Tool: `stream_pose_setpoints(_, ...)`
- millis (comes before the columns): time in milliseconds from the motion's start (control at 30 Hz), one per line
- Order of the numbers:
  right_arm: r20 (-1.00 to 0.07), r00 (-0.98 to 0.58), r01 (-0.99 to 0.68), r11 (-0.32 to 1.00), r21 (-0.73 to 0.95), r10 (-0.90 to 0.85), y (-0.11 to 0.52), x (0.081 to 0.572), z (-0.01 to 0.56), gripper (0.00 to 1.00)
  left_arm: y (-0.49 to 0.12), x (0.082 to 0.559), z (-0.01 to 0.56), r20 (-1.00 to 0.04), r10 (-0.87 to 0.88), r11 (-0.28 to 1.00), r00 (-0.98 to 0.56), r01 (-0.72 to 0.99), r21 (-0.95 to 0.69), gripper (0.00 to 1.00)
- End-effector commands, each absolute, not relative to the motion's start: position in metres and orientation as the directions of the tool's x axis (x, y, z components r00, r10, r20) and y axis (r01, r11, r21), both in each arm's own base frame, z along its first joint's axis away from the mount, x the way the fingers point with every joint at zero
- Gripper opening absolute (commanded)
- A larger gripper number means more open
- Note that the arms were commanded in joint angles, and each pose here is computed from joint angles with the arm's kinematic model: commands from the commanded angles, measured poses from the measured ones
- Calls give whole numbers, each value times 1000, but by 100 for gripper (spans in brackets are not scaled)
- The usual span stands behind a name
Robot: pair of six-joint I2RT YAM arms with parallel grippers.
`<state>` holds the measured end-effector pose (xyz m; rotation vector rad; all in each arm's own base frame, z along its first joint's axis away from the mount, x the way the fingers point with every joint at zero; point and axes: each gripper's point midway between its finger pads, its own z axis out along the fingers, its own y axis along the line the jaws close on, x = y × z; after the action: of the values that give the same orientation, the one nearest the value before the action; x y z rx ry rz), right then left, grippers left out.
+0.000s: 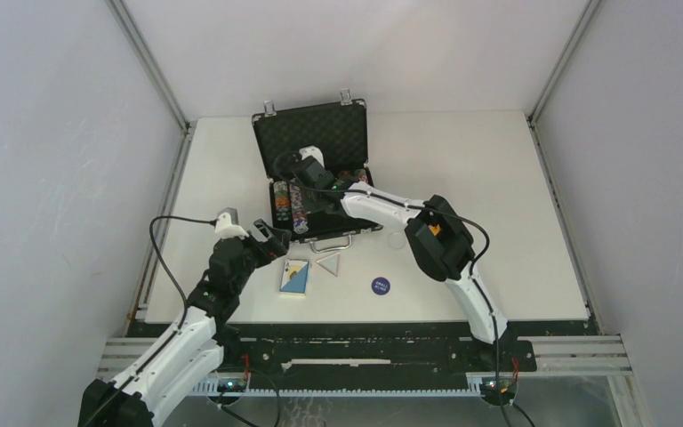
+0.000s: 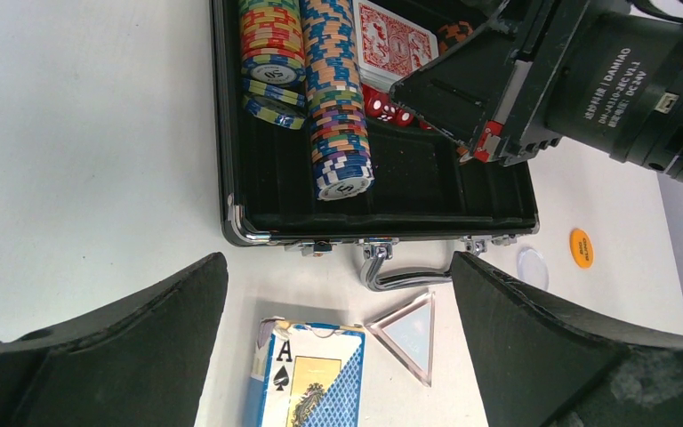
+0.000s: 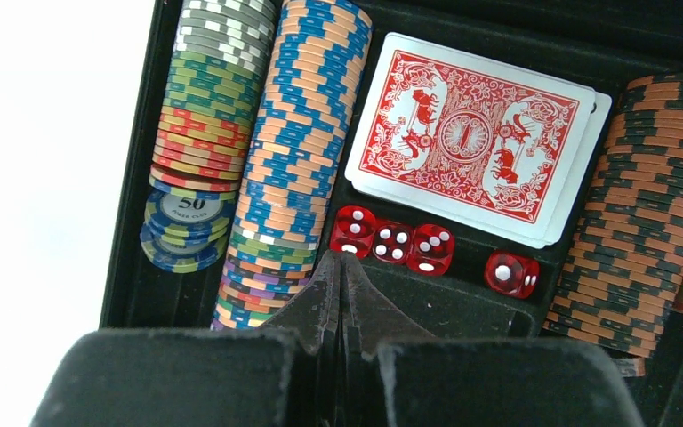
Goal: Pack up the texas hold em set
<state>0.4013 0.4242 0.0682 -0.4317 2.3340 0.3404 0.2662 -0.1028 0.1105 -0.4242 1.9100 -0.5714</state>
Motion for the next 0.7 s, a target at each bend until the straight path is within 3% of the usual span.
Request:
stream_pose_setpoints(0,-709,-681,-393,908,143,-183,429,415,63,0,-108,268,116,-761,-529,820,-375,7,-573,100)
stream_pose_setpoints(300,-702,-693,-378,911,165,-161,425,419,60,0,-107,268,115,-762,-527,822,-376,3,-570,100)
stream_pose_setpoints(667,-787,-606,-412,892,188,-114,416,399,136,1,-108,268,116,-761,-529,819,-374,8,-574,100)
